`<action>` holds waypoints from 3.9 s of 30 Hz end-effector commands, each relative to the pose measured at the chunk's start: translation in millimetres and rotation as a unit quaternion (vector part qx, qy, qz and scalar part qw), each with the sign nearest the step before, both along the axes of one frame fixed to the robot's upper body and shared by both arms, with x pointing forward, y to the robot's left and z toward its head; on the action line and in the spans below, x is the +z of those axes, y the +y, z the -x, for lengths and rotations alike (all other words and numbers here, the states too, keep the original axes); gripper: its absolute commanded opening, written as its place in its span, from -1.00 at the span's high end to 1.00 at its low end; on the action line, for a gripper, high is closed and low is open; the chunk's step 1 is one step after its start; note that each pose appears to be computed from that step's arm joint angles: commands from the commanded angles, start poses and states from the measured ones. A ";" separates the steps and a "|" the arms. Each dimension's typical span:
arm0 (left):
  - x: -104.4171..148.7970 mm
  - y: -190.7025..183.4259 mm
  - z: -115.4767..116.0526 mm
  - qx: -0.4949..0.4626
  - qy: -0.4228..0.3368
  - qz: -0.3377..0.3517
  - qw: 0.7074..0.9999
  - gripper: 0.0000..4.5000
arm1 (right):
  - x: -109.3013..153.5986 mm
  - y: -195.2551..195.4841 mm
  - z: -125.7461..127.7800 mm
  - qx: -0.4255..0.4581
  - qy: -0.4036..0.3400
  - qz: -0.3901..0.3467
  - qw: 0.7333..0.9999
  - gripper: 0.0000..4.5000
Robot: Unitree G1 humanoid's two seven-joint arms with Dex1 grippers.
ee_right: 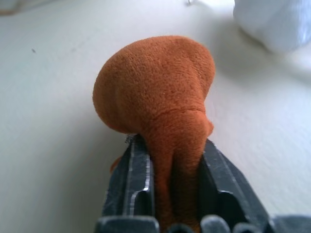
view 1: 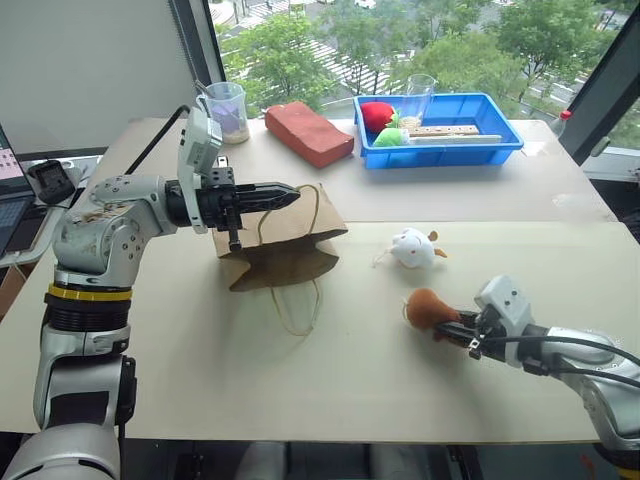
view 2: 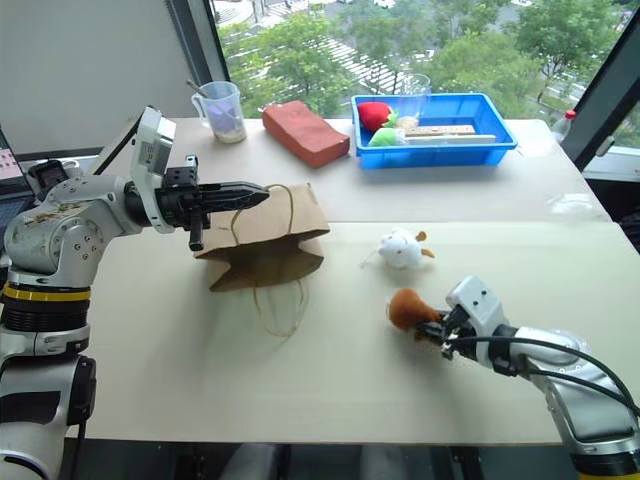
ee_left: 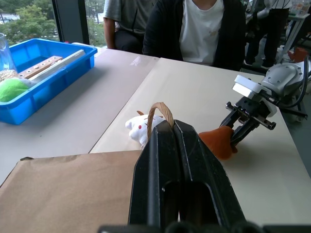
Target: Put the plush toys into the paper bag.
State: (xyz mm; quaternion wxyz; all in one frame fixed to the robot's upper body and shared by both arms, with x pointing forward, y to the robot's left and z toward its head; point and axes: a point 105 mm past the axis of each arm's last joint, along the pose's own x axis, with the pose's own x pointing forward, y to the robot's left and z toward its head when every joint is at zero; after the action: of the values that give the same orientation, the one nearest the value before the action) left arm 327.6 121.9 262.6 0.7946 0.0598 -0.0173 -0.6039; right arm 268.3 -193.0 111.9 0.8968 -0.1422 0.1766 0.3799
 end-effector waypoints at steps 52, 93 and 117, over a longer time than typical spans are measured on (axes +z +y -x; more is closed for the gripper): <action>19.1 -13.3 21.8 -0.026 0.007 0.047 0.999 1.00 | 45.6 56.1 -50.5 0.015 -0.127 0.014 0.992 -0.98; 19.7 -15.5 25.8 -0.042 -0.001 0.032 0.999 1.00 | 53.5 109.9 -11.0 0.139 -0.012 -0.087 0.986 0.99; 18.3 -24.2 33.2 -0.084 0.014 0.023 0.996 1.00 | 47.9 189.2 -122.1 0.012 -0.037 -0.197 0.980 0.80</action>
State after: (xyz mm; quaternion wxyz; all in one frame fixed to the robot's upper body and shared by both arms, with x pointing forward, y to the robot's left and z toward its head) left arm 301.9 98.3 268.8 0.7519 0.0200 -0.0051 -0.6589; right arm 383.0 0.3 145.3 0.8982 0.0151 0.0955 0.4288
